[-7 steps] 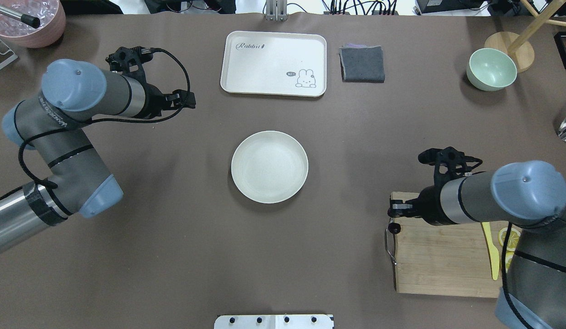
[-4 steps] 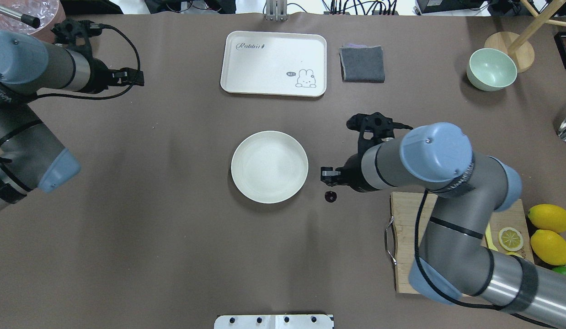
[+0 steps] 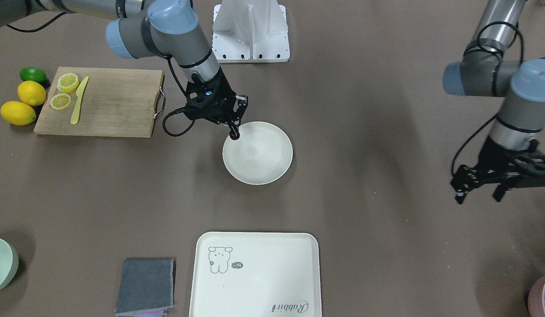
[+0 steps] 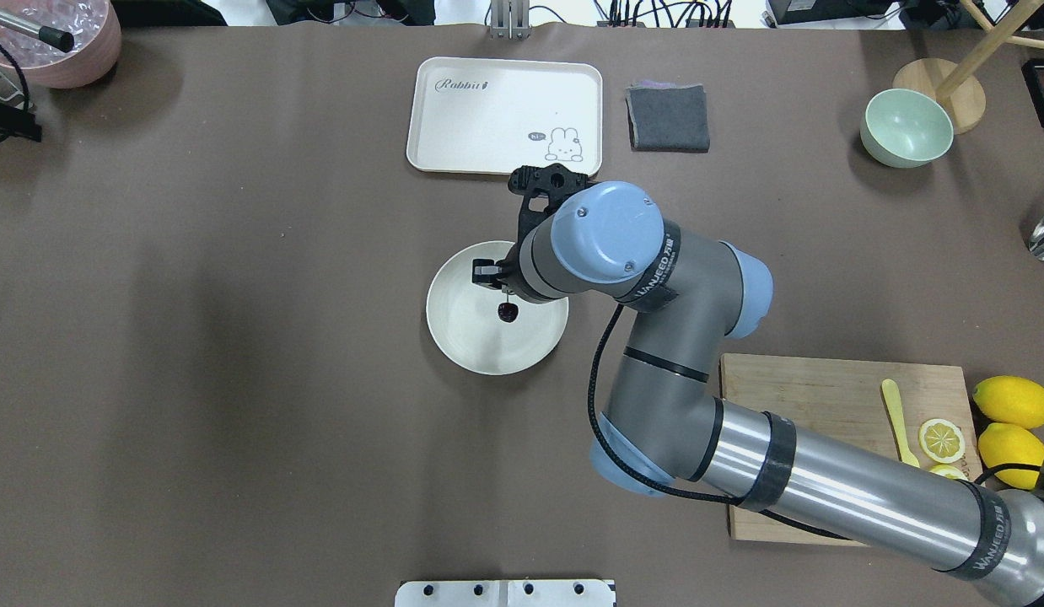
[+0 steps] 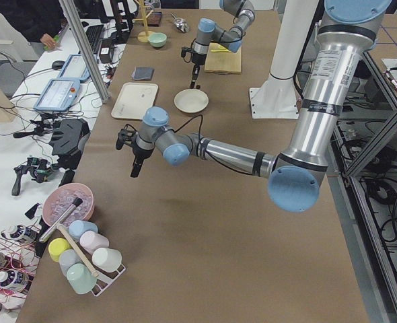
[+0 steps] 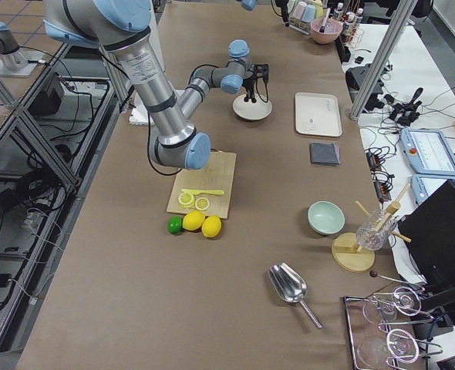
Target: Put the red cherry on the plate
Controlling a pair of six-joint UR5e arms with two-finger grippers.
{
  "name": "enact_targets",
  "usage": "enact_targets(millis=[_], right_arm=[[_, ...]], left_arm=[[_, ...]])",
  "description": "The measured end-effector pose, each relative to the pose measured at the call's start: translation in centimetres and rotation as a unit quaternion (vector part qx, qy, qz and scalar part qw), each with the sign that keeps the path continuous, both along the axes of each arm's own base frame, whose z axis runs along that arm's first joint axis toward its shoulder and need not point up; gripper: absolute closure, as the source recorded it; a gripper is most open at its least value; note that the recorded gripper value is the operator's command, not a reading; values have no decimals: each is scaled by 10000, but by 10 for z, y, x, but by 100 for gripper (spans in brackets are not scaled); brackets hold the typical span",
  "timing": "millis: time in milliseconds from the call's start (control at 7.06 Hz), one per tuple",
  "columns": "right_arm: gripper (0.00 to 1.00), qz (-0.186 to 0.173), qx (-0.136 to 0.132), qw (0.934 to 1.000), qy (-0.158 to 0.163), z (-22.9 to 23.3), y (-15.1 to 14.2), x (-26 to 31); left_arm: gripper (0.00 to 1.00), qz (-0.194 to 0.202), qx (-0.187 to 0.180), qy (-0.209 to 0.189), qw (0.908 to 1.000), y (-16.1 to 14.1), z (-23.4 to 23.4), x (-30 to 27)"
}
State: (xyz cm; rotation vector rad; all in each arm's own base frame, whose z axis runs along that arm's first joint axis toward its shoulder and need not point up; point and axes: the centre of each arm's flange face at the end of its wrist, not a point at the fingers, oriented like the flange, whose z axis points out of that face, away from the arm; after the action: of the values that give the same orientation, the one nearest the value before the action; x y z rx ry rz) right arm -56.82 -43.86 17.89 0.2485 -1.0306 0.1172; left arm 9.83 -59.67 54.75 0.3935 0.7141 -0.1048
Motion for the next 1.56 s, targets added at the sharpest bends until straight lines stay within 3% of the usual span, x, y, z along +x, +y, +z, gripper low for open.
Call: enact_targets(millis=[142, 283, 708, 991, 1274, 1558], right_arm=[[88, 24, 17, 10000, 71, -1, 0, -14], [1, 33, 32, 9999, 102, -4, 3, -24], [0, 62, 55, 9999, 68, -15, 4, -30], [0, 98, 27, 9999, 28, -19, -10, -16], [0, -94, -315, 9995, 32, -3, -42, 46], [0, -403, -324, 9977, 429, 43, -43, 154]], left_arm=[[2, 24, -42, -4, 10000, 1, 12, -18], [2, 11, -52, -13, 10000, 2, 17, -29], [2, 56, 8, -116, 9999, 10, 36, -66], [2, 58, -25, -120, 9999, 12, 45, -78], [2, 116, -217, -50, 9997, 20, 59, -107], [2, 481, -181, -312, 9982, 30, 76, -151]])
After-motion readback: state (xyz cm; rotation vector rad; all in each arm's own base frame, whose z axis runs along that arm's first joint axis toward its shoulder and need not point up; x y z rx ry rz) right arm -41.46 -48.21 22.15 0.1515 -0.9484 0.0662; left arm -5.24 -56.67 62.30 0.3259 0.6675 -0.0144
